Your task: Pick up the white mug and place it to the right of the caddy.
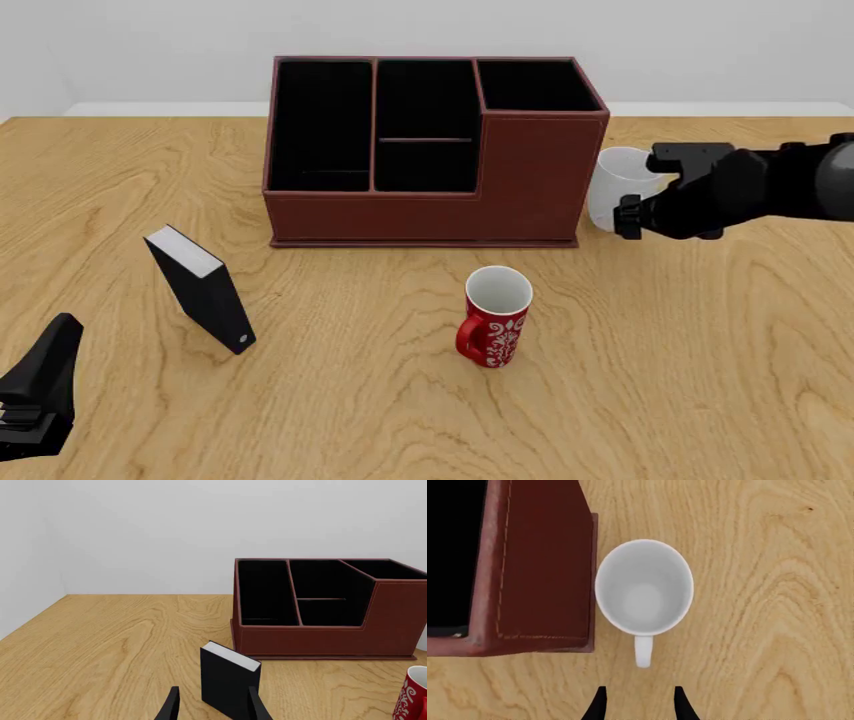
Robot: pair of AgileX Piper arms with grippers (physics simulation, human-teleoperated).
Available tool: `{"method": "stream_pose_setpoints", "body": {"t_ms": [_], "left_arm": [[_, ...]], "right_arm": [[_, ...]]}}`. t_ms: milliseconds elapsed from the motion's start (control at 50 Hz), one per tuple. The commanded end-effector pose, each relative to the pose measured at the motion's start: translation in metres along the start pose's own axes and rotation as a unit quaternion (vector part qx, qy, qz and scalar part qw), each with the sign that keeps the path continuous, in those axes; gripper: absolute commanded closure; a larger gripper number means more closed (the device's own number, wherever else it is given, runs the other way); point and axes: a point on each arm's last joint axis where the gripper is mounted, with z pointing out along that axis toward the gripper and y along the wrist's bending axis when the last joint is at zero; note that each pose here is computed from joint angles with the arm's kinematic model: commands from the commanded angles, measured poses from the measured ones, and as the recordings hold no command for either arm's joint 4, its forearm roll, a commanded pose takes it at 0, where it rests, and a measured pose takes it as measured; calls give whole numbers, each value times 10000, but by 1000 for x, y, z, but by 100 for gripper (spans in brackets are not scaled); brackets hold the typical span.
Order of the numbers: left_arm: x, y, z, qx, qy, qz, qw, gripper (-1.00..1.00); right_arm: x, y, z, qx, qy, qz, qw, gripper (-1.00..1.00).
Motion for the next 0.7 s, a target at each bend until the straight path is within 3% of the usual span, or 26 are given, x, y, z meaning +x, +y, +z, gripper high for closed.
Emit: {"method": "stream_pose_setpoints", "body": {"t_ms": [20,700], "left_arm": [[0,0,0,0,0,0,10000,-100],[0,0,0,0,0,0,10000,-100]], "right_arm": [[0,1,-5,-11,-52,9,10000,-100],[1,-3,-19,31,-160,-43,9999,-100]]}}
